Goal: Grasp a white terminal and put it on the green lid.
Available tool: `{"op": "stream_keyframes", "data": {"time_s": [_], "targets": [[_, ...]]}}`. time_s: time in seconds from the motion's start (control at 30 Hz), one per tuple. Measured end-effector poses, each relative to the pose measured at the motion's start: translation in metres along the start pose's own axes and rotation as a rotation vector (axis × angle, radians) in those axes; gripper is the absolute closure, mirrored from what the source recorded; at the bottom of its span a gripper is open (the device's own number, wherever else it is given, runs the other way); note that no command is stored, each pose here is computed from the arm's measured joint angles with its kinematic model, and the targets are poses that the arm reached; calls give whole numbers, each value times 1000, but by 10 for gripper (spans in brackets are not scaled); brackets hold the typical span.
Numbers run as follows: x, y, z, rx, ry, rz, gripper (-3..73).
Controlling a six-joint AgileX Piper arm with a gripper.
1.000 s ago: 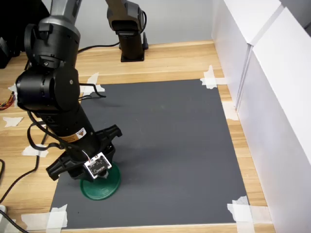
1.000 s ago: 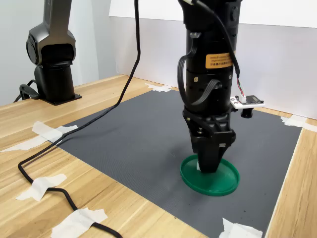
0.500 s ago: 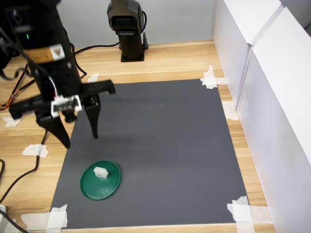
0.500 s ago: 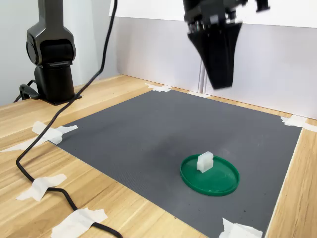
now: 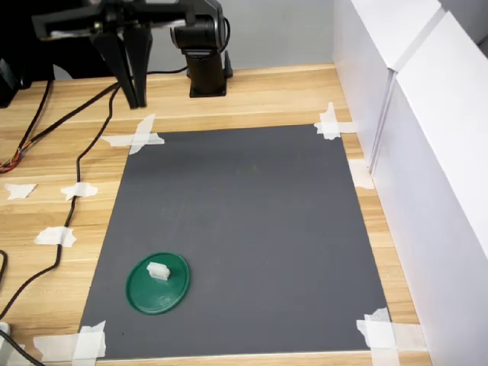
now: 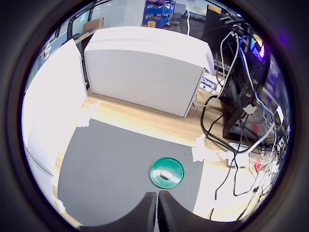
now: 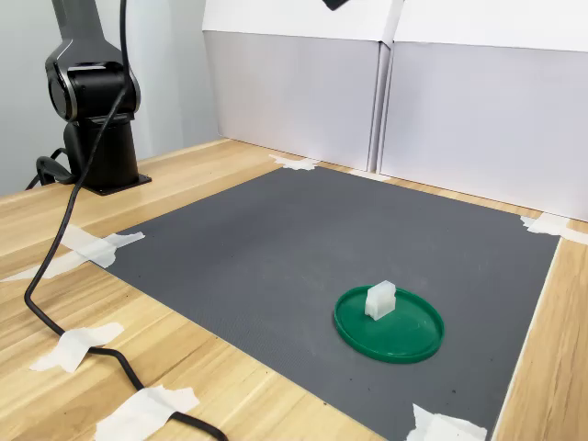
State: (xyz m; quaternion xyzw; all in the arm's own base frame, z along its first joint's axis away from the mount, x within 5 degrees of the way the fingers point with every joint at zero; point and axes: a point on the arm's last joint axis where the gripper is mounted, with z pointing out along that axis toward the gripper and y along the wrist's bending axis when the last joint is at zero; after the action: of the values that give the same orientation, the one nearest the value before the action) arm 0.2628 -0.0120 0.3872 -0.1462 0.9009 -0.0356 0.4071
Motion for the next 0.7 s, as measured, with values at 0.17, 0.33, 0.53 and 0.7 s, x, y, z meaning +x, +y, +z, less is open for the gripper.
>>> {"op": "stream_keyframes", "data": {"time_s": [0.17,0.33,0.53,0.7], "targets": [[29,14,-31,49,-119,85,711],[61,26,-49,87,-240,201,711],[109,43,-50,97,-272,260,711],[149,59,-44,66,-238,301,711]]}}
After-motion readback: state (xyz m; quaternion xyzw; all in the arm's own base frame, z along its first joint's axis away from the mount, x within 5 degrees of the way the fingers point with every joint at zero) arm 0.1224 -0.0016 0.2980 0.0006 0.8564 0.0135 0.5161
